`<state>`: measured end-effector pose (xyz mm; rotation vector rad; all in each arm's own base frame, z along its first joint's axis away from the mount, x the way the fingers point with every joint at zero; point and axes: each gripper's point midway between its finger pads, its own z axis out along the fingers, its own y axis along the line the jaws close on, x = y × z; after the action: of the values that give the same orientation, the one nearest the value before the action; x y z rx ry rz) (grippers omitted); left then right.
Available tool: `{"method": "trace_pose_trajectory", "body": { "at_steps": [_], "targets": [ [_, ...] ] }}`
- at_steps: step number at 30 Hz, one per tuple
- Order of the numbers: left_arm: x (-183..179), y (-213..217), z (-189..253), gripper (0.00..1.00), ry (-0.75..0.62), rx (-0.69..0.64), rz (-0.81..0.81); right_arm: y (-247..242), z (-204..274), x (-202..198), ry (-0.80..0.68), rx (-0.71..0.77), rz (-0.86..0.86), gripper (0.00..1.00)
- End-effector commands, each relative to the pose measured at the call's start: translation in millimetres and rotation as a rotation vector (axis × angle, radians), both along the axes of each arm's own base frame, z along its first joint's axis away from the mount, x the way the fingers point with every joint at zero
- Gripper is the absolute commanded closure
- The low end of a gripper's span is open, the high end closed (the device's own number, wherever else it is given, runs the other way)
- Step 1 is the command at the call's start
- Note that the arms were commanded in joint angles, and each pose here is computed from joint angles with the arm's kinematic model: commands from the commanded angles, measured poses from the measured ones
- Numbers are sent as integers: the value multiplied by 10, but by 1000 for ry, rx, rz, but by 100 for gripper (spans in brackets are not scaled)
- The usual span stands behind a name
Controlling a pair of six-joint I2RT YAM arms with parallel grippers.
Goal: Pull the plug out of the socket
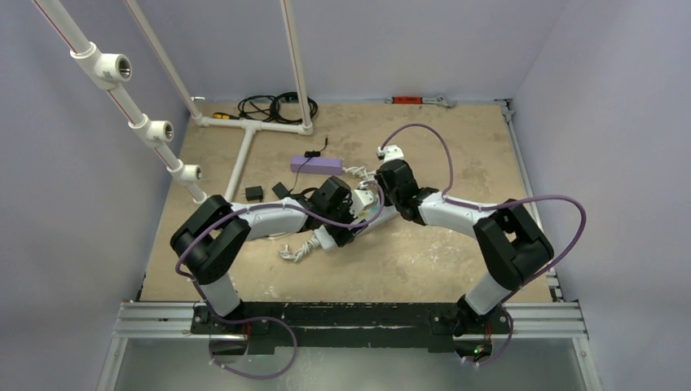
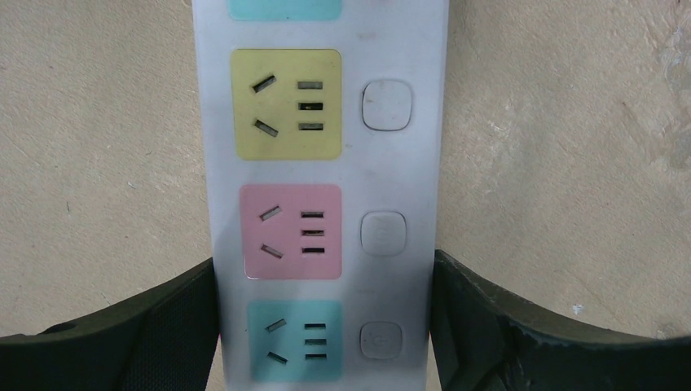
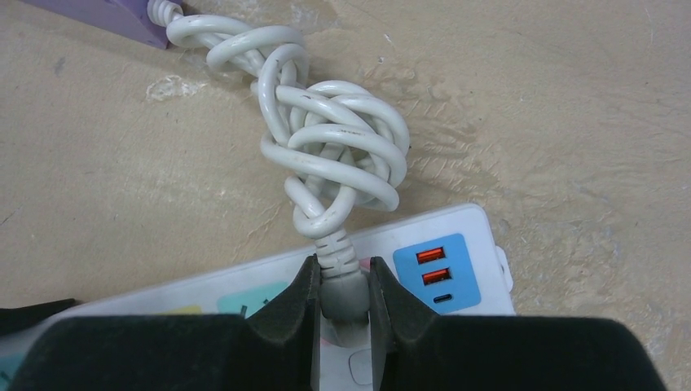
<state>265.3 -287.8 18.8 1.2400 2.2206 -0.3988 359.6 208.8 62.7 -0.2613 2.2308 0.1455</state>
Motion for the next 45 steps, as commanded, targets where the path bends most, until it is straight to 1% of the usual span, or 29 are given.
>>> {"method": "trace_pose_trajectory", "body": {
  "at_steps": [1,5,8,15,23,27,32,38,42,45],
  "targets": [
    [-4,111,-138,100,47,39,45,230,72,-53,69,141,64,100],
    [-3,115,-144,100,46,44,41,76,145,18,95,251,71,100],
    [-3,108,-134,100,43,43,38,69,161,23,97,267,85,100],
    [-4,79,-105,100,46,29,34,24,214,69,29,162,43,100],
    [4,66,-65,100,40,19,34,237,253,-14,-24,51,50,100],
    [1,69,-74,100,42,22,35,235,283,-12,-27,44,44,100],
    [2,91,-103,100,44,38,37,248,403,35,-24,70,47,100],
    [5,108,-118,100,43,49,38,113,298,109,52,105,46,100],
    [15,94,-82,100,37,40,37,116,257,94,65,101,59,100],
    [19,97,-67,100,34,39,38,61,228,115,58,76,39,100]
  ]
}}
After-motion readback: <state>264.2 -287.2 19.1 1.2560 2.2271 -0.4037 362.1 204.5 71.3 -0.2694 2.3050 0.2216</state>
